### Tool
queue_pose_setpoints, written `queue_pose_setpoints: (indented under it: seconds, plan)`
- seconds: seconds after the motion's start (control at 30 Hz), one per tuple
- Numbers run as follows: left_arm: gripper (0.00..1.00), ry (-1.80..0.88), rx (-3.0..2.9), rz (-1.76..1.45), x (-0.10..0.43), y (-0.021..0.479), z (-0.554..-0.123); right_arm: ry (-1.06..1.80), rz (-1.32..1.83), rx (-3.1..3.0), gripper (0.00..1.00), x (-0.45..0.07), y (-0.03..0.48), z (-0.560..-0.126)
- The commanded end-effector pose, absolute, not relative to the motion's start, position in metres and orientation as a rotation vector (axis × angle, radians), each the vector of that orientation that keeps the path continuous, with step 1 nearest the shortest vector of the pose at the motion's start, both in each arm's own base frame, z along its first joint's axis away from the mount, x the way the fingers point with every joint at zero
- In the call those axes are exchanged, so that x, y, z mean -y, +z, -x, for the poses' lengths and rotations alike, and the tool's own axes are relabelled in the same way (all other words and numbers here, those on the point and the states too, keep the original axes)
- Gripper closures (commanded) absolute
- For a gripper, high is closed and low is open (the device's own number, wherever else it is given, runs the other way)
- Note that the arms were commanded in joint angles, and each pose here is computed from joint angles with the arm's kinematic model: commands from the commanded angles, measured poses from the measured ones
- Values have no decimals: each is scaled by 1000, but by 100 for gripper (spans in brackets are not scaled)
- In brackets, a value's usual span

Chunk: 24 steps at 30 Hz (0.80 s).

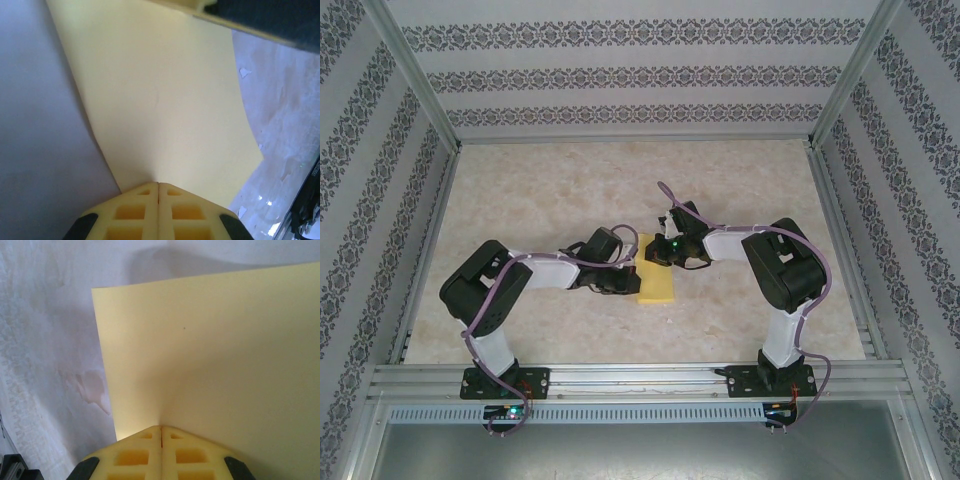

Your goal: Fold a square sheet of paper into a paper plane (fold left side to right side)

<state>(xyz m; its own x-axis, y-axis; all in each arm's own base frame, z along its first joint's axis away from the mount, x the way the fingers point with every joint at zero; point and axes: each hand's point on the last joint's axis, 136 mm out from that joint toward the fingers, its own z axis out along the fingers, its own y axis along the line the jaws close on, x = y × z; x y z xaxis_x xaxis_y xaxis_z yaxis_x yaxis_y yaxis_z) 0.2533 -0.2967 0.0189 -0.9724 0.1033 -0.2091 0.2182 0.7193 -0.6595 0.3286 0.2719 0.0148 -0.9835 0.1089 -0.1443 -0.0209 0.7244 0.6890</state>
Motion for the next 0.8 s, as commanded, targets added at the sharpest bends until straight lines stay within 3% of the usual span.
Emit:
queue_pose_setpoints:
  seconds: [0.0,0.77]
  plan:
    - [96,-1070,-2917,-237,287,1,-215,876,-194,-2894,100,-235,-32,-313]
    - [96,-1001,-3012,-228,278,-10,-169,867,-189,-2898,100,-233,-33,-311]
